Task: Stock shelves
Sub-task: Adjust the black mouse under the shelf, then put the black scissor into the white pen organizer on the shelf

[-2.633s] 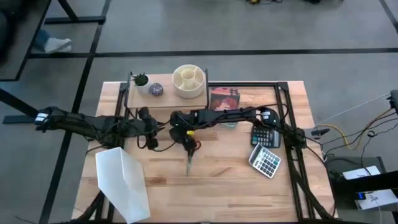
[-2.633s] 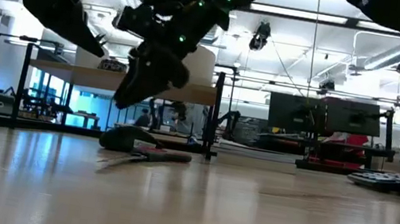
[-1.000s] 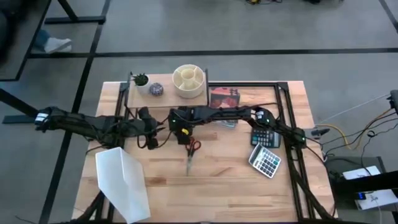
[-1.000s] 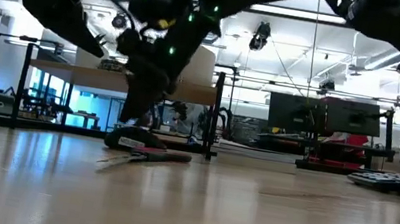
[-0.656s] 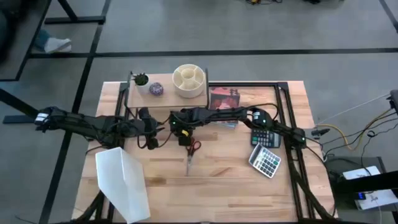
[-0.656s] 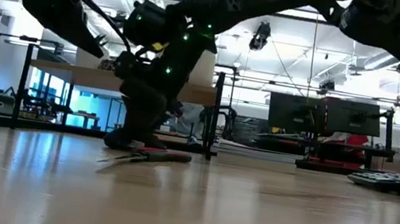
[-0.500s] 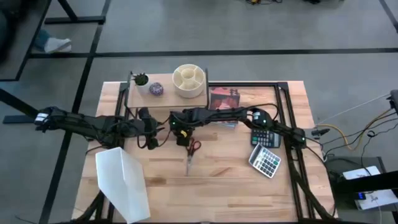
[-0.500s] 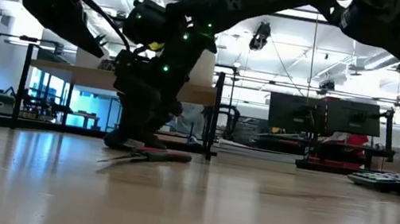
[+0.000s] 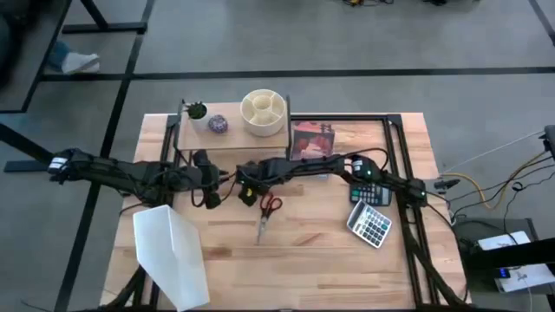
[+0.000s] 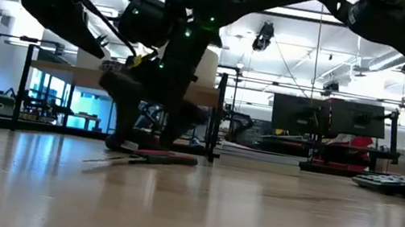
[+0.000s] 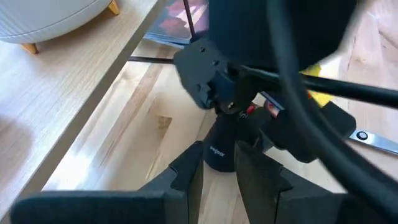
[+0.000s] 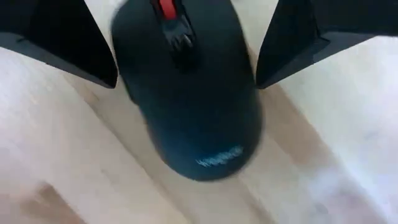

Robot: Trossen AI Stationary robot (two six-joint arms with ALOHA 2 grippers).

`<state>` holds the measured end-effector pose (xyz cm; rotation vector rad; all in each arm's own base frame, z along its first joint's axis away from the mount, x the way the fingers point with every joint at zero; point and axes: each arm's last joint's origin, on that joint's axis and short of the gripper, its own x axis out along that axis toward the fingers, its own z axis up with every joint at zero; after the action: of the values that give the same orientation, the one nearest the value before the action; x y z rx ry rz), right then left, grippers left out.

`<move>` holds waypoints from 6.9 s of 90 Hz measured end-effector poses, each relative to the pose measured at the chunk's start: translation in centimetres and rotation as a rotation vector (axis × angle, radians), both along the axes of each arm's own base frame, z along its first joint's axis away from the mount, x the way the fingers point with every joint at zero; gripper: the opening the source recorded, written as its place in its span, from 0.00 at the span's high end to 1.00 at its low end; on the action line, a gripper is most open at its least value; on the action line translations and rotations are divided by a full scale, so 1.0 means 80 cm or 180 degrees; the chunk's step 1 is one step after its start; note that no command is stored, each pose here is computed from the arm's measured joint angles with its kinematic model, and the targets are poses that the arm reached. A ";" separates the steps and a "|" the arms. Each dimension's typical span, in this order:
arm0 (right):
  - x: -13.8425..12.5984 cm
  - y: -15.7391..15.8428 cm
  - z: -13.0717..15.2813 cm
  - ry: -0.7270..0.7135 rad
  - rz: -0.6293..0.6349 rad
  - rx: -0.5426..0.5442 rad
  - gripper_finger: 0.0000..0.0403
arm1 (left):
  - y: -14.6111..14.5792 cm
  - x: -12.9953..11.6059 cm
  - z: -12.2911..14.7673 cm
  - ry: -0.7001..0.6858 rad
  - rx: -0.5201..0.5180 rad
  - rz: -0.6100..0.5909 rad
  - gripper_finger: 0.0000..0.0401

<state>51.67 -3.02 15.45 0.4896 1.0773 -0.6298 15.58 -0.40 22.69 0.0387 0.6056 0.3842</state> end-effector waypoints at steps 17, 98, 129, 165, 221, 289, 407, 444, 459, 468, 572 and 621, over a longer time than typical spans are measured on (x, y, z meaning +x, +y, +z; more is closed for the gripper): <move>-0.007 0.007 -0.002 0.0148 -0.0203 -0.0004 0.10 | 0.000 -0.001 -0.001 0.0023 -0.0004 0.0006 0.81; 0.009 0.049 0.037 -0.0207 0.0971 0.0278 0.10 | 0.000 -0.002 -0.002 0.0061 -0.0004 0.0021 0.81; 0.020 0.061 0.053 -0.0380 0.2250 -0.0207 0.10 | 0.001 -0.014 0.017 0.0169 -0.0071 -0.0021 0.81; 0.037 0.055 0.014 -0.0722 0.2391 -0.0466 0.43 | 0.001 -0.018 0.018 0.0104 -0.0127 0.0017 0.81; 0.035 0.011 -0.013 -0.0290 0.2038 -0.1198 0.81 | 0.001 -0.018 0.018 0.0111 -0.0139 0.0026 0.81; -0.003 0.043 0.043 0.0353 0.2435 -0.1417 1.00 | 0.001 -0.019 0.016 0.0150 -0.0193 0.0064 0.81; -0.011 -0.017 -0.029 0.0364 0.2245 -0.1615 1.00 | -0.001 0.002 -0.006 0.0254 -0.0189 0.0108 0.81; -0.009 -0.043 -0.026 0.0536 0.2181 -0.2002 1.00 | 0.000 0.006 -0.011 0.0342 -0.0130 0.0178 0.81; -0.008 -0.031 -0.023 0.0492 0.2178 -0.2018 1.00 | -0.001 0.005 -0.012 0.0361 -0.0142 0.0152 0.81; -0.007 -0.015 -0.012 0.0417 0.2204 -0.2045 1.00 | -0.001 0.005 -0.012 0.0358 -0.0145 0.0146 0.81; -0.088 0.139 0.076 0.0735 0.3501 -0.1021 0.81 | -0.001 0.009 -0.010 0.0243 -0.0191 0.0202 0.81; -0.065 0.047 0.041 0.0425 0.3975 -0.0540 0.60 | -0.001 0.009 -0.011 0.0218 -0.0227 0.0231 0.81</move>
<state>46.48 0.74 18.73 -0.4068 1.2071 0.3626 16.33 -0.47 21.83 -0.0384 0.6893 0.4327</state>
